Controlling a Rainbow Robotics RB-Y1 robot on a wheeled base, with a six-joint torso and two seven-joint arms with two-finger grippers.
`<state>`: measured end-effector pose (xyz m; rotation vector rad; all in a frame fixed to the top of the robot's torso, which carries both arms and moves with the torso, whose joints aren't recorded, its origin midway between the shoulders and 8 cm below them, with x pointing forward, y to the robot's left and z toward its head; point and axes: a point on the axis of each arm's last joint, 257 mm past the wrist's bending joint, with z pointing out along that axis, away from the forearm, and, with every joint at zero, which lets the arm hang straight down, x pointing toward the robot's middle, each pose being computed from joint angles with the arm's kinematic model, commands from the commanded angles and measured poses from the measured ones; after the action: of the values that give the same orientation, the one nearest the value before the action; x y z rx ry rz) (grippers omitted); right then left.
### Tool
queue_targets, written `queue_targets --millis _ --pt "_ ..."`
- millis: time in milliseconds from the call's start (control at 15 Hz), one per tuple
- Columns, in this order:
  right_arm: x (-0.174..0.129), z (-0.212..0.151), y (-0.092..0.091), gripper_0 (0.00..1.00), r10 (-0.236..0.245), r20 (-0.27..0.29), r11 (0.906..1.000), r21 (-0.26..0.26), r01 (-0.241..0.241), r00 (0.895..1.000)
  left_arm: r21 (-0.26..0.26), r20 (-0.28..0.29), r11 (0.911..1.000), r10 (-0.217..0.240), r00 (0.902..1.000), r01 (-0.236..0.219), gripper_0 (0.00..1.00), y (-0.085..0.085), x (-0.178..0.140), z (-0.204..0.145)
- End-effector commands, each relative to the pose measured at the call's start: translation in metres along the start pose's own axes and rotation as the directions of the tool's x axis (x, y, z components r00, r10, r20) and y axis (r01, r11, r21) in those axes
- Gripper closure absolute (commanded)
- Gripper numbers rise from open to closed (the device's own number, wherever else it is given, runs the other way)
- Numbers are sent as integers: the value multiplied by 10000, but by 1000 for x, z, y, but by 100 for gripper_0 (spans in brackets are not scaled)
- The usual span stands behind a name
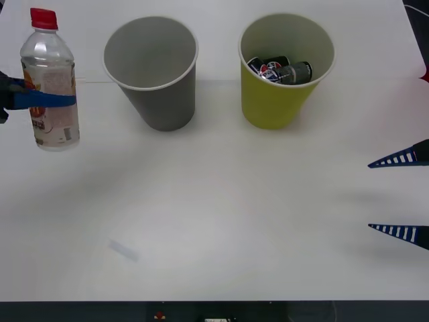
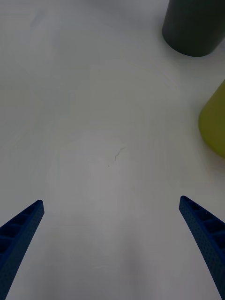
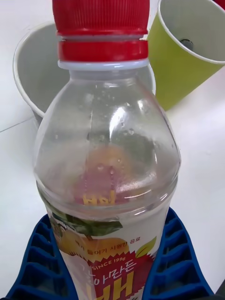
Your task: Put the can into the green bin and the plastic bottle into the gray bin
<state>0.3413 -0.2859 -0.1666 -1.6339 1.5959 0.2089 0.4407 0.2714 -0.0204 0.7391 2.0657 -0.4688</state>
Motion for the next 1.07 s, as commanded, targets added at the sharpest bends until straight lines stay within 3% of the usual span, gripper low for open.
queue_targets --millis 67,333,533,733,1067 --pt "0 0 0 0 -1 1 10000 0 1 10000 51 -300 9998 210 9993 -209 100 10 -25 -1" --pt "0 0 0 0 -1 1 10000 0 1 10000 -57 -685 9962 868 9939 -874 100 14 -61 19" --pt "0 0 0 0 -1 1 10000 0 1 10000 -334 -1034 9858 1605 9816 -1647 100 14 -91 39" --pt "0 0 0 0 -1 1 10000 0 1 10000 -231 -1224 9840 1726 9774 -1766 100 10 -114 65" --pt "0 0 0 0 -1 1 10000 0 1 10000 -652 -1789 9724 2095 9613 -2241 100 9 -138 103"
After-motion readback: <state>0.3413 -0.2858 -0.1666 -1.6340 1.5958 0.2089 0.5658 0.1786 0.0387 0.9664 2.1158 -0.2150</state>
